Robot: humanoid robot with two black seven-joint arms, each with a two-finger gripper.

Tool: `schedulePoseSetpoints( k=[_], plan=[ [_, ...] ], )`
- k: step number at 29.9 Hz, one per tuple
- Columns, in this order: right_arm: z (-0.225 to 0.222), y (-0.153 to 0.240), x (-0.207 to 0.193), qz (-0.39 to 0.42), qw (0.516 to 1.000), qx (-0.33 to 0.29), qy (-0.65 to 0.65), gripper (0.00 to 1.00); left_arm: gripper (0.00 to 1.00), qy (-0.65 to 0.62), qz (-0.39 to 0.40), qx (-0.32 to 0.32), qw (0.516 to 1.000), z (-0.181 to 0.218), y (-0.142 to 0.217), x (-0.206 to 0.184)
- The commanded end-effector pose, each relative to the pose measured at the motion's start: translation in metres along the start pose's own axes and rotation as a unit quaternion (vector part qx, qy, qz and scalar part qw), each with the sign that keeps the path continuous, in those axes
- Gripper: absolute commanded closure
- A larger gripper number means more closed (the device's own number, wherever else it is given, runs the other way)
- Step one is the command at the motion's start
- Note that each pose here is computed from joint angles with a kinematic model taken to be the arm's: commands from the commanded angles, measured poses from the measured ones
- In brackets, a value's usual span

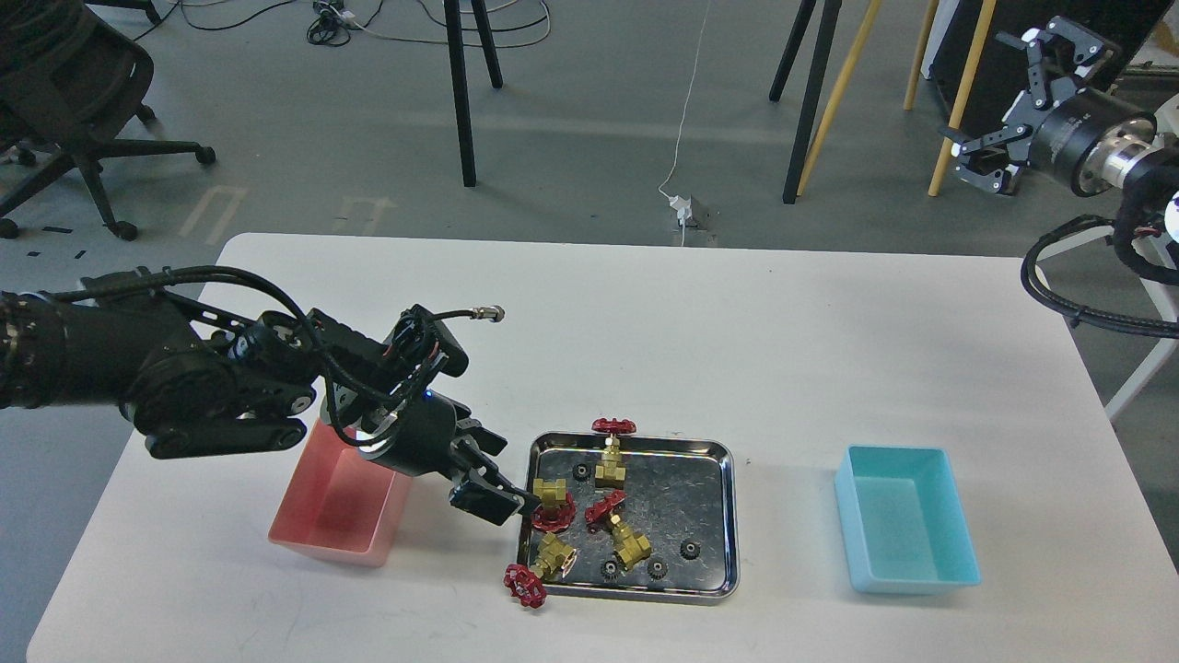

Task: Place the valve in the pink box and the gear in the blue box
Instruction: 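Grasp a brass valve with red handwheel using the left gripper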

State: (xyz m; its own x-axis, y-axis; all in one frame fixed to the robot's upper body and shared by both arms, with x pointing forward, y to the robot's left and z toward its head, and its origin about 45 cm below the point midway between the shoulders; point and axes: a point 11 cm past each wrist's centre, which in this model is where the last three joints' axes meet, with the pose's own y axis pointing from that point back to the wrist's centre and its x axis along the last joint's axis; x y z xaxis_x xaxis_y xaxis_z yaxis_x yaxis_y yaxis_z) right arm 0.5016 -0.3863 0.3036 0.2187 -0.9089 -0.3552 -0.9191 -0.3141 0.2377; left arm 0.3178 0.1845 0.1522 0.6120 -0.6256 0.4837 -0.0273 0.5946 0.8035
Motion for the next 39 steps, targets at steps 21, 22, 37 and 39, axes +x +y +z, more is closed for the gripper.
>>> schedulePoseSetpoints(
  k=[21, 22, 37, 39],
  plan=[
    [0.032, 0.001, 0.009, 0.011, 0.999, -0.034, -0.005, 0.01, 0.01, -0.022, 0.008, -0.016, 1.0, 0.009, -0.04, 0.006],
    [0.032, 0.001, 0.009, 0.011, 0.999, -0.034, -0.005, 0.01, 0.01, -0.021, 0.006, -0.014, 1.0, 0.008, -0.041, 0.004],
    [0.04, 0.003, 0.013, 0.015, 0.999, -0.039, -0.01, 0.01, 0.23, -0.028, 0.005, -0.011, 1.0, 0.003, -0.046, -0.01],
    [0.041, 0.003, 0.014, 0.015, 0.999, -0.039, -0.011, 0.01, 0.24, -0.029, 0.006, -0.01, 1.0, 0.003, -0.047, -0.01]
  ],
)
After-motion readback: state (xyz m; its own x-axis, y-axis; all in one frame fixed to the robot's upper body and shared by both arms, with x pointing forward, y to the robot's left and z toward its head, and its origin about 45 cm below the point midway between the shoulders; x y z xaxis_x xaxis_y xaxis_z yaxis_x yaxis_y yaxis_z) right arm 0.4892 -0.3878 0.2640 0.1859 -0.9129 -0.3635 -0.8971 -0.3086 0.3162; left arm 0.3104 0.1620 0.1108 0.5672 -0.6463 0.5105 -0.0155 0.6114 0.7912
